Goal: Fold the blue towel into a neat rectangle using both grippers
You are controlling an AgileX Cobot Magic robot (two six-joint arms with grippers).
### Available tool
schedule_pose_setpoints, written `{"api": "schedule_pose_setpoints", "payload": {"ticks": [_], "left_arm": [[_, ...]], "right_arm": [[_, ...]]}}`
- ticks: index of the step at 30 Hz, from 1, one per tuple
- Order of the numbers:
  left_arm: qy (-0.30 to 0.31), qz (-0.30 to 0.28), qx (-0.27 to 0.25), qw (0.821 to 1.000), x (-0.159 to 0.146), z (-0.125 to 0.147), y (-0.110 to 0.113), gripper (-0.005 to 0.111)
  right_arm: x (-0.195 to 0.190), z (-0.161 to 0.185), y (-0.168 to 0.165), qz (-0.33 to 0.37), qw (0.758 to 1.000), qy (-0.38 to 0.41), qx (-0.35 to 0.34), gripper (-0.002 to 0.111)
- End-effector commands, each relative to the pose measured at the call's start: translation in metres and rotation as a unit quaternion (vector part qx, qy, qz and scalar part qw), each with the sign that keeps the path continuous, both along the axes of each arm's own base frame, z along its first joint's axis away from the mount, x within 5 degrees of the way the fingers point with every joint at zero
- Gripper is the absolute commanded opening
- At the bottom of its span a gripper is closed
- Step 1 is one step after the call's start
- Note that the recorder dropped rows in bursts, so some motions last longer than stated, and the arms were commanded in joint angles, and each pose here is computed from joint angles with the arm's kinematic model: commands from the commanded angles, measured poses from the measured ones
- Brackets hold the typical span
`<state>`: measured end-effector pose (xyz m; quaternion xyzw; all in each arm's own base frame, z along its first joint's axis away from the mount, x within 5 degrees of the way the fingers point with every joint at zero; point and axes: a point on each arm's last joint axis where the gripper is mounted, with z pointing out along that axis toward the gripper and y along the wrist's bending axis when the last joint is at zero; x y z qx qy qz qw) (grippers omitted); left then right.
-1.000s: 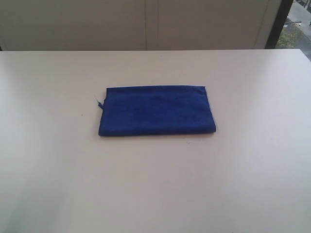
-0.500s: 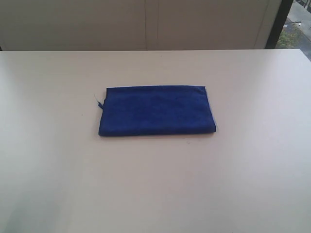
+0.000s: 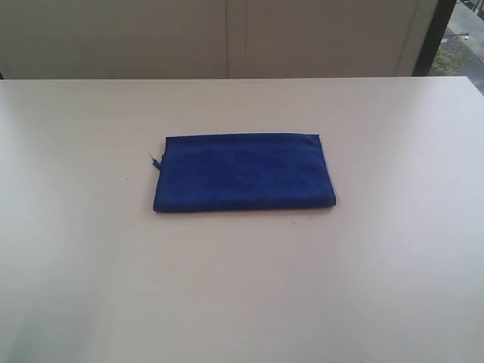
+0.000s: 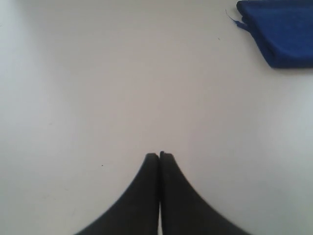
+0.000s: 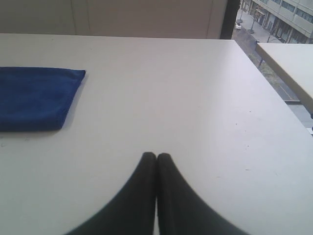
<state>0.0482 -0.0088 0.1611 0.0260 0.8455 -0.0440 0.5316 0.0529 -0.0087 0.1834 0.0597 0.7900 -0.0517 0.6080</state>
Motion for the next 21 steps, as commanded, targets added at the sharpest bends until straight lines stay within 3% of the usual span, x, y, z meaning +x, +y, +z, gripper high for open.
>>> {"api": "schedule_pose_setpoints", "payload": {"ticks": [1,12,17,21], "left_arm": [[0.003,0.001,0.001,1.000,0.000,-0.002,0.000,0.000],[0.001,0.001,0.001,1.000,0.000,-0.002,0.000,0.000],[-0.070,0.014,-0.001,0.997,0.005,0.010,0.002,0.000],[-0.079,0.016,-0.001,0.997,0.005,0.012,0.003,0.000]], "right_arm": [[0.000,-0.001,0.000,-0.002,1.000,0.001,-0.006,0.000],[0.000,-0.001,0.000,-0.002,1.000,0.001,-0.006,0.000],[0.000,-0.001,0.000,-0.002,1.000,0.001,-0.006,0.000],[0.000,-0.001,0.000,-0.002,1.000,0.001,-0.006,0.000]]}}
